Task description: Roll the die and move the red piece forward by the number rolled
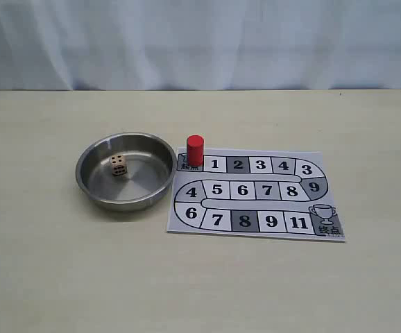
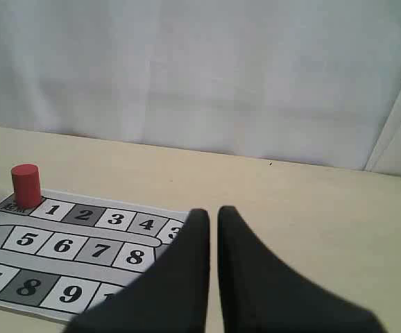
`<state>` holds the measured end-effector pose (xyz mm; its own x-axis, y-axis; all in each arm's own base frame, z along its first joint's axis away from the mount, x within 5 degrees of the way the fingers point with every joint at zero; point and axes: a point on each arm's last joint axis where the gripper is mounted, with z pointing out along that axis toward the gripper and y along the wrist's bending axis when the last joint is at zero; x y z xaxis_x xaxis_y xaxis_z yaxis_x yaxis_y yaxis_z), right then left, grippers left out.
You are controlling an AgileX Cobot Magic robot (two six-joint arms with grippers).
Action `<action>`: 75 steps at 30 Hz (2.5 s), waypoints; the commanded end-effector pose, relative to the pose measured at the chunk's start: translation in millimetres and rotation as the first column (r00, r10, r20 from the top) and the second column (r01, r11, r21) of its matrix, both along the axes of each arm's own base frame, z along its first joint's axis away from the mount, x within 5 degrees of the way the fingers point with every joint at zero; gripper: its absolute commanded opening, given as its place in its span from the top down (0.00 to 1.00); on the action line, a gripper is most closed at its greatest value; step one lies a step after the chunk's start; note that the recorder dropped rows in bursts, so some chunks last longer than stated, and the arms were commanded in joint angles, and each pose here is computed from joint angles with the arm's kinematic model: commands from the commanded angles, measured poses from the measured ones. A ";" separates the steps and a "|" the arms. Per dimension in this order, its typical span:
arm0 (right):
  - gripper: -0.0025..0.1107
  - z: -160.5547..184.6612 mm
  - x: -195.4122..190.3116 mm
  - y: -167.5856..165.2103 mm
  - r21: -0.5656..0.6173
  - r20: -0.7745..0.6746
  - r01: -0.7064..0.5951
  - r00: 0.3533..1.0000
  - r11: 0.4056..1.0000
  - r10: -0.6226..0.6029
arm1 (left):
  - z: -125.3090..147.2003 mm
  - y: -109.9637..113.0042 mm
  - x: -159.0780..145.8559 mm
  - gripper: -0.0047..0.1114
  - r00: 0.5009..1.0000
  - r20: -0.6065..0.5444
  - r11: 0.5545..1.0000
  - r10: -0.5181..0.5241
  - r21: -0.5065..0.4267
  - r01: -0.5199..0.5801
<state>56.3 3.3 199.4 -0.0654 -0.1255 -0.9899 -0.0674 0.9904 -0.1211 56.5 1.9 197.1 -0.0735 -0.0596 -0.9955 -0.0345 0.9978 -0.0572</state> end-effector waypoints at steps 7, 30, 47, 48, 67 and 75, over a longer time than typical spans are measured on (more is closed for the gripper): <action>0.94 -0.9 -0.2 0.1 -0.004 0.000 -0.002 1.000 1.000 0.002 | 3.2 0.0 -0.2 0.96 1.000 0.021 1.000 0.000 0.002 0.000; 0.94 23.3 -1.5 -1.6 0.257 0.246 -0.031 0.969 0.966 -0.035 | 3.0 0.0 -0.2 0.96 1.000 0.019 1.000 0.000 0.002 0.000; 0.94 169.2 -2.5 5.8 0.286 0.174 -0.095 0.984 0.953 0.046 | 3.2 0.0 -0.2 0.96 1.000 0.021 1.000 0.000 0.002 0.000; 0.94 174.2 2.7 6.2 0.286 0.158 -0.092 0.986 0.954 0.048 | 3.2 0.0 -0.2 0.96 1.000 0.021 1.000 0.000 0.002 0.000; 0.87 176.7 151.8 14.1 0.160 -0.164 -0.014 0.986 0.987 0.041 | 3.0 0.0 -0.2 0.96 1.000 0.018 1.000 0.000 0.002 0.000; 0.59 164.3 200.9 20.8 0.108 -0.383 -0.042 0.920 0.993 0.081 | 3.0 0.0 -0.2 0.96 1.000 0.018 1.000 0.000 0.002 0.000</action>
<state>244.8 21.5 364.5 -0.3814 -0.0132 -0.9243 -0.1245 0.9915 0.0372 56.5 1.9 197.1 -0.0735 -0.0596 -0.9955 -0.0345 0.9978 -0.0572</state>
